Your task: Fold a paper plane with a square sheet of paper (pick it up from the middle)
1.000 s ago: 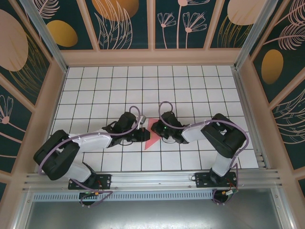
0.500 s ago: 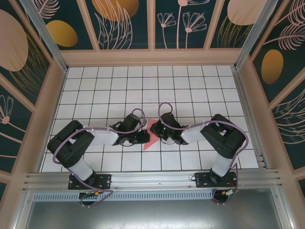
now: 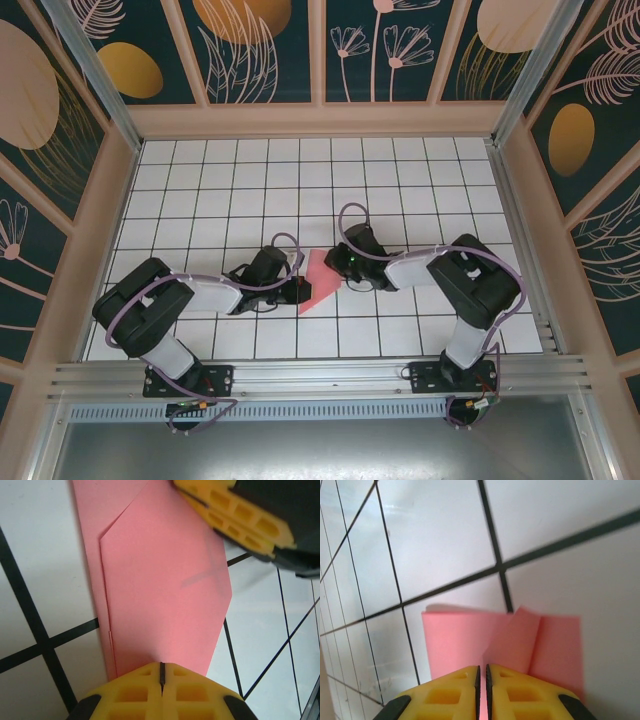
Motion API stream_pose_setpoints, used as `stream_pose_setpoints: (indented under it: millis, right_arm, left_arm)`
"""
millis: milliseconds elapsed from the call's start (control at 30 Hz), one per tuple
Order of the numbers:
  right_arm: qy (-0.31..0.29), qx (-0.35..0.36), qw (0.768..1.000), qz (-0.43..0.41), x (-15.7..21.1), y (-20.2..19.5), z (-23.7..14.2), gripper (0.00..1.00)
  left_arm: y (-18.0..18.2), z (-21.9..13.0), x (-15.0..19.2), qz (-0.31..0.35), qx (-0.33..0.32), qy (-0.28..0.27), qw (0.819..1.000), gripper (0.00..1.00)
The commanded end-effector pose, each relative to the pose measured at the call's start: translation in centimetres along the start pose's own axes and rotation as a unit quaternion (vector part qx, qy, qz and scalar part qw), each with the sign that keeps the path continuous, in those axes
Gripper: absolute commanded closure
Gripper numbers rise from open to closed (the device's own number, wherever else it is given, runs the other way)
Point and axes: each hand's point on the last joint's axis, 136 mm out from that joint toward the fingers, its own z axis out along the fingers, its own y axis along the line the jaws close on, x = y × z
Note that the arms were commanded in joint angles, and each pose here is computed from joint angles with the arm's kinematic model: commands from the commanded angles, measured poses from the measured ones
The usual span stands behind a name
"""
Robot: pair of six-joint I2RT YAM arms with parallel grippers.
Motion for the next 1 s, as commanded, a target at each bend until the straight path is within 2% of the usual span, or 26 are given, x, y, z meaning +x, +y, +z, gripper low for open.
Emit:
stream_pose_setpoints:
  millis: [0,233,467,600,733,867,967]
  right_arm:
    - [-0.02,0.02,0.999,-0.016,-2.1,-1.3,-0.1,0.84]
    - [-0.041,0.033,0.998,-0.018,-5.2,-2.4,-0.7,0.84]
    - [-0.04,-0.015,0.998,-0.054,-5.7,2.1,-2.4,0.83]
    - [-0.021,-0.056,0.995,-0.085,-3.4,5.1,-2.8,0.85]
    - [0.02,-0.069,0.992,-0.104,0.2,6.0,-1.5,0.88]
    - [0.05,-0.064,0.991,-0.102,2.2,5.1,0.1,0.9]
    - [0.045,-0.036,0.994,-0.095,2.0,3.2,0.9,0.9]
  left_arm:
    - [7.6,-0.9,6.6,-0.037,-0.139,0.091,0.985,1.0]
    - [7.5,-1.0,6.6,-0.03,-0.137,0.094,0.986,1.0]
    - [6.8,-1.0,6.2,-0.025,-0.126,0.091,0.988,1.0]
    - [6.7,-0.9,6.1,-0.024,-0.124,0.09,0.988,1.0]
    - [6.5,-0.8,5.9,-0.021,-0.123,0.091,0.988,1.0]
    - [6.5,-0.8,5.9,-0.019,-0.122,0.092,0.988,1.0]
    - [6.5,-0.8,5.9,-0.02,-0.123,0.092,0.988,1.0]
